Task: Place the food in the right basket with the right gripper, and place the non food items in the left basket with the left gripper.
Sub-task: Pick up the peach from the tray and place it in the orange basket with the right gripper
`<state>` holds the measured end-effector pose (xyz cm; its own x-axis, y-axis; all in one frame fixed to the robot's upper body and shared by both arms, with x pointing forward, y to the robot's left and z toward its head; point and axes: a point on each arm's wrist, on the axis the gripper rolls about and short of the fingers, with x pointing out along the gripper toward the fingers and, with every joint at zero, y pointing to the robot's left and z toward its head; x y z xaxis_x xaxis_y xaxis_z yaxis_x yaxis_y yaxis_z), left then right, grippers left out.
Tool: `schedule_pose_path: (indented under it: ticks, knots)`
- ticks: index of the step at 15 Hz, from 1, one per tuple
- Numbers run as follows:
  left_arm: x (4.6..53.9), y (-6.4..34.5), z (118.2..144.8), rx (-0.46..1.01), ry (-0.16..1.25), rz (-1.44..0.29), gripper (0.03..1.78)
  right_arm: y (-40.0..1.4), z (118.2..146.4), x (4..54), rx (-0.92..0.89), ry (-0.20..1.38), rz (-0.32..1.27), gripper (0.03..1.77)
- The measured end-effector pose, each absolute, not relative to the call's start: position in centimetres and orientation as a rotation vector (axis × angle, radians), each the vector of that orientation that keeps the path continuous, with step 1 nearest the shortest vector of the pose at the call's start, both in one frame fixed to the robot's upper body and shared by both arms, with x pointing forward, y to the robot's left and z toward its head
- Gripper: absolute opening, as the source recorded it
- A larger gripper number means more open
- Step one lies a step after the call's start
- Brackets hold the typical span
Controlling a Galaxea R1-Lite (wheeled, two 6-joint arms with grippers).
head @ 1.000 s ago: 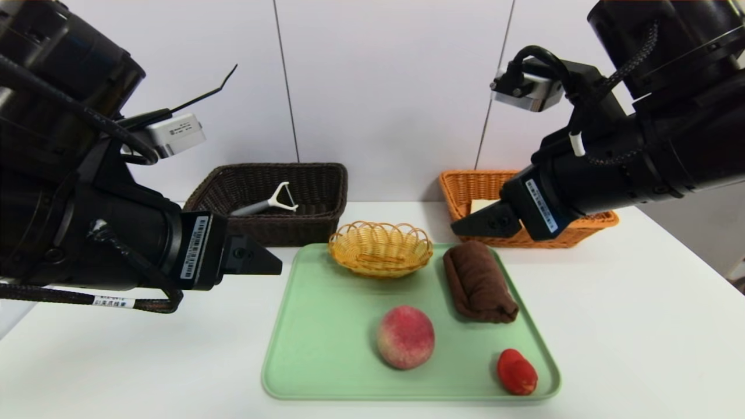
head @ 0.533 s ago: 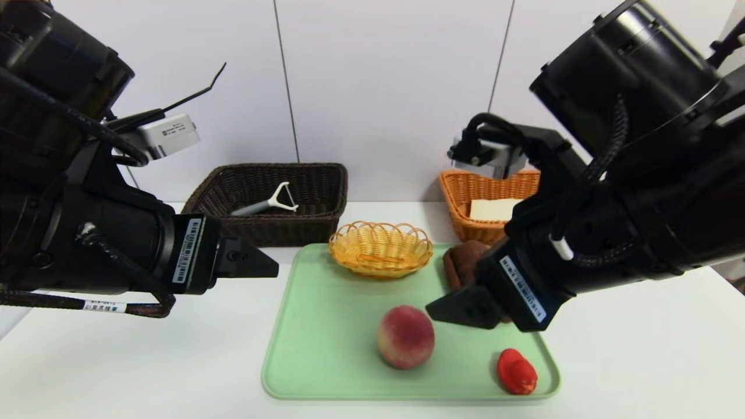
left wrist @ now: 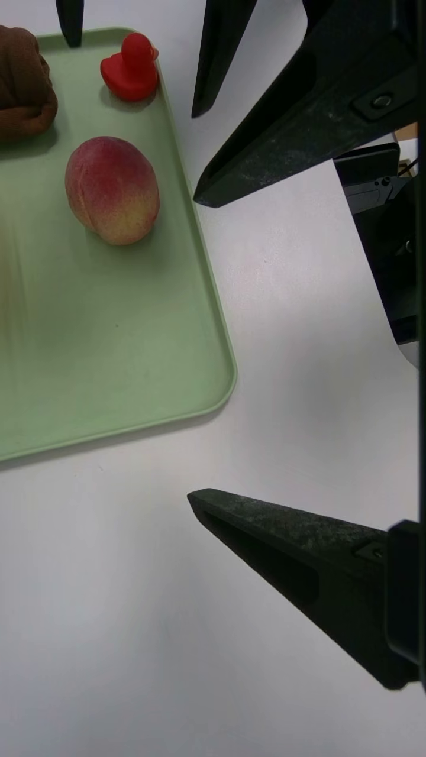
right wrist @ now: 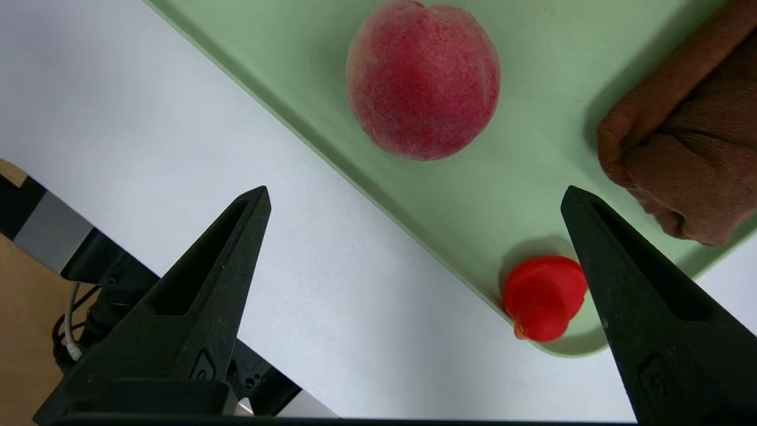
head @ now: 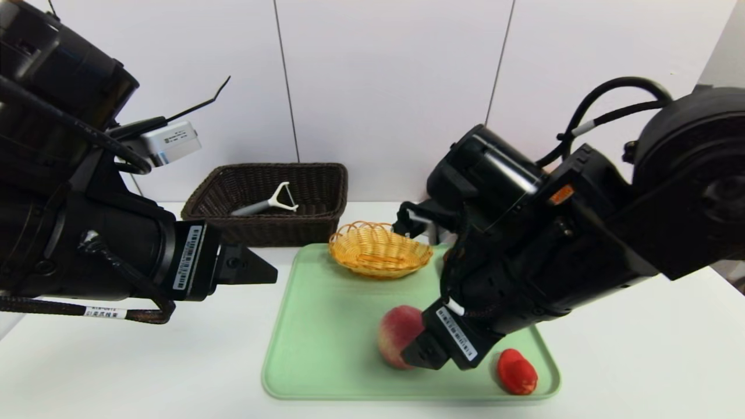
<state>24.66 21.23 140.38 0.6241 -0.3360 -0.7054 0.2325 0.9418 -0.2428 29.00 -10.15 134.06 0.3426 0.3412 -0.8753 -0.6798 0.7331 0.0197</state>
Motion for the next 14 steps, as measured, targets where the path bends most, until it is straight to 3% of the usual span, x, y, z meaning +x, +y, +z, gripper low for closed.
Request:
schedule_pose_path:
  ticks: [12,14]
  knots:
    - [24.8,21.1,140.1,-0.128,0.845,-0.326,1.69,-5.9,128.7,32.8,-0.485,1.098,0.588,1.7]
    - [24.8,21.1,140.1,-0.127,0.846,-0.326,1.69,-5.5,128.2,33.2,-0.483,1.09,0.588,1.44]
